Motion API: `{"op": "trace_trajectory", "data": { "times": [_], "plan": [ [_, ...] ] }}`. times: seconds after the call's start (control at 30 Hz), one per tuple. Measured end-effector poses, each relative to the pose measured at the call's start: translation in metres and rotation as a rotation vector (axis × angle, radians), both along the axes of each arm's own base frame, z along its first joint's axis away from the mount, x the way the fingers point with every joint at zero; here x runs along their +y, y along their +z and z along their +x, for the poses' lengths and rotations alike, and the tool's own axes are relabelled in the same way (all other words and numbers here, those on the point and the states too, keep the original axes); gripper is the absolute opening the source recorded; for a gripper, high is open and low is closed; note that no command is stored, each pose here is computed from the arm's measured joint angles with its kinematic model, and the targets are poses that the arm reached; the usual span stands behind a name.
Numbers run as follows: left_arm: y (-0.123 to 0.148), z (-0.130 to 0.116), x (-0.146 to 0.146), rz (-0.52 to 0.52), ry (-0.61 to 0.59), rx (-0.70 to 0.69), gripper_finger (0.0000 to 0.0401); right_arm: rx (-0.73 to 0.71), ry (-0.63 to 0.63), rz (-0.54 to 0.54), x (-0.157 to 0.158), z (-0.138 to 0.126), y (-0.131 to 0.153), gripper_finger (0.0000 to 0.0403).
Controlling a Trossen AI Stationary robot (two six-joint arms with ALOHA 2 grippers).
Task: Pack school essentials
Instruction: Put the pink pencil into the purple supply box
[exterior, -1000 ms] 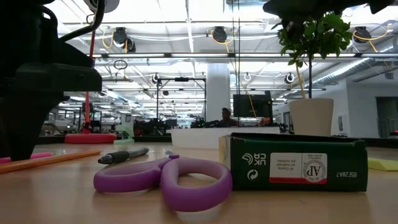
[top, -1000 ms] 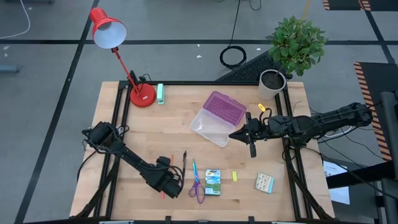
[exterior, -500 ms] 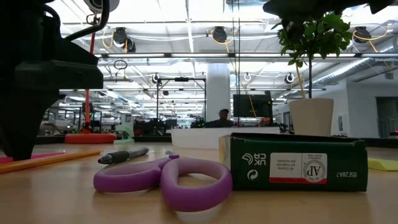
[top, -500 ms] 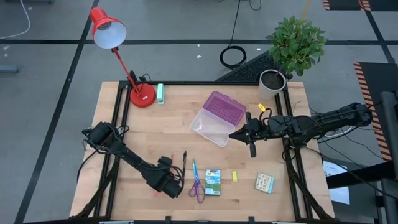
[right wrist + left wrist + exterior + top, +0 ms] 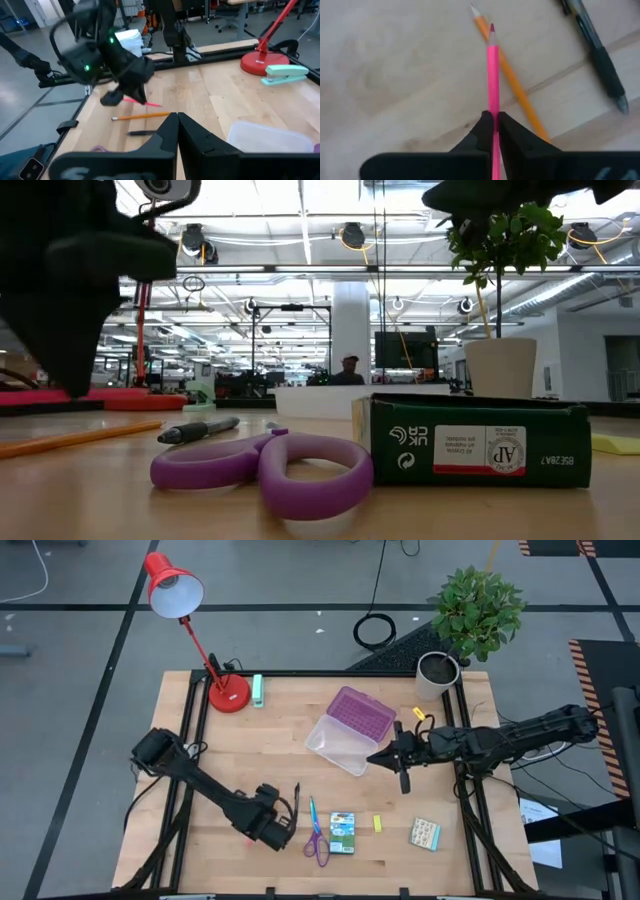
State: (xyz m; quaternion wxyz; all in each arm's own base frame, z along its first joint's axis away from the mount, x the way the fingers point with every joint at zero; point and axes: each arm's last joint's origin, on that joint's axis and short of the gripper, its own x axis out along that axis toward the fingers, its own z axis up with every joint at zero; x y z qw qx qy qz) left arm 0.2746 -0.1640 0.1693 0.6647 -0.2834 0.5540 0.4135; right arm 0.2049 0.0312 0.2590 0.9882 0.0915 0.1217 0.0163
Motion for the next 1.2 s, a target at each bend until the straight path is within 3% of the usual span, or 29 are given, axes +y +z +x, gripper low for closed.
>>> {"op": "trace_trajectory", "data": {
  "times": [0.37,0.53,0.6,0.83,1.07,1.2],
  "plan": [
    [0.052,0.0,0.033,0.085,-0.286,-0.122,0.0006,0.101,-0.049,-0.031,0.003,0.027,-0.029,0.0005],
    [0.06,0.004,0.039,0.113,-0.358,-0.167,0.0009,0.112,-0.034,-0.04,0.005,0.035,-0.037,0.003],
    [0.059,0.009,0.032,0.1,-0.459,-0.198,0.0018,0.114,-0.012,-0.054,0.005,0.036,-0.038,0.0042],
    [0.047,0.026,-0.012,0.062,-0.886,-0.339,0.0116,0.118,0.025,-0.104,0.006,0.035,-0.038,0.0076],
    [0.023,0.02,-0.046,0.036,-0.976,-0.327,0.024,0.125,0.059,-0.108,0.007,0.035,-0.039,0.0086],
    [0.002,0.015,-0.058,0.043,-1.002,-0.25,0.0272,0.121,0.066,-0.13,0.007,0.035,-0.039,0.0086]
  ]
}}
